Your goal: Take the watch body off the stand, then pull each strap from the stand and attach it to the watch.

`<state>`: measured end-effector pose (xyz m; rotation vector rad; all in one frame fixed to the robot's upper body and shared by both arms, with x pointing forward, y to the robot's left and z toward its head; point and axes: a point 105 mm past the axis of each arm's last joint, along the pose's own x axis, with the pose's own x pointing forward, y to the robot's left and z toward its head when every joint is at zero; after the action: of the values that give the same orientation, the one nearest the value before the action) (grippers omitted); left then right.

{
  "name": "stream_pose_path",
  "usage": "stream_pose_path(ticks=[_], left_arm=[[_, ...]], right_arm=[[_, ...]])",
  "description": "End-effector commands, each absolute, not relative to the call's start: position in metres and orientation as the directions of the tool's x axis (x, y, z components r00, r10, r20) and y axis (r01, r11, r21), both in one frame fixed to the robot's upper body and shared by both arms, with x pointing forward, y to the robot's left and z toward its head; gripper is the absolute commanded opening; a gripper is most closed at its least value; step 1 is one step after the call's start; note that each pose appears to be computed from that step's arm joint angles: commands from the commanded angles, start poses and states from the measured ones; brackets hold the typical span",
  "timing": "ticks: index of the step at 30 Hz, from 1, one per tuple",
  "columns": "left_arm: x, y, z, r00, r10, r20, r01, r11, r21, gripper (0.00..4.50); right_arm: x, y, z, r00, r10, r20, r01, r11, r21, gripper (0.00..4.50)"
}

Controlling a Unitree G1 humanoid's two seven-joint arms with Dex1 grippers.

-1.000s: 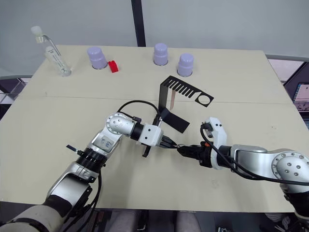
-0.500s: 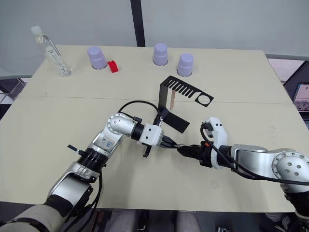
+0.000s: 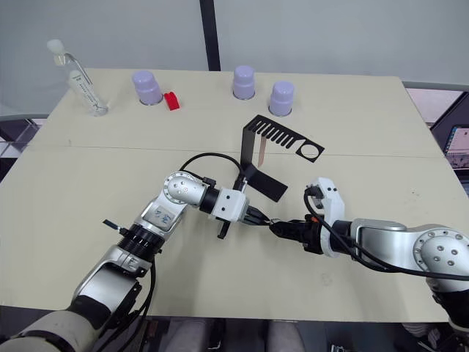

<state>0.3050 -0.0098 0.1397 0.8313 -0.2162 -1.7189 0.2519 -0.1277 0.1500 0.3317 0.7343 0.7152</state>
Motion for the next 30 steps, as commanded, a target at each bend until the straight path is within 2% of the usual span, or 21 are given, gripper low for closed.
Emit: stream_pose_path(ticks=[1,30], left_arm=[[0.2895,-0.04,0.1642,-0.151,-0.928,-0.341,0.695,-0.345,0.631,0.0],[0.288,-0.0436,0.1623,-0.16,-0.925,-0.345,0.69,-0.354,0.631,0.0]], right_arm=[[0.2305,-0.0985,0.1649,0.411,0.812,-0.415,-0.601,0.584,0.547,1.58],[0.2274,-0.0946,0.168,0.399,0.82,-0.41,-0.625,0.571,0.533,1.58]])
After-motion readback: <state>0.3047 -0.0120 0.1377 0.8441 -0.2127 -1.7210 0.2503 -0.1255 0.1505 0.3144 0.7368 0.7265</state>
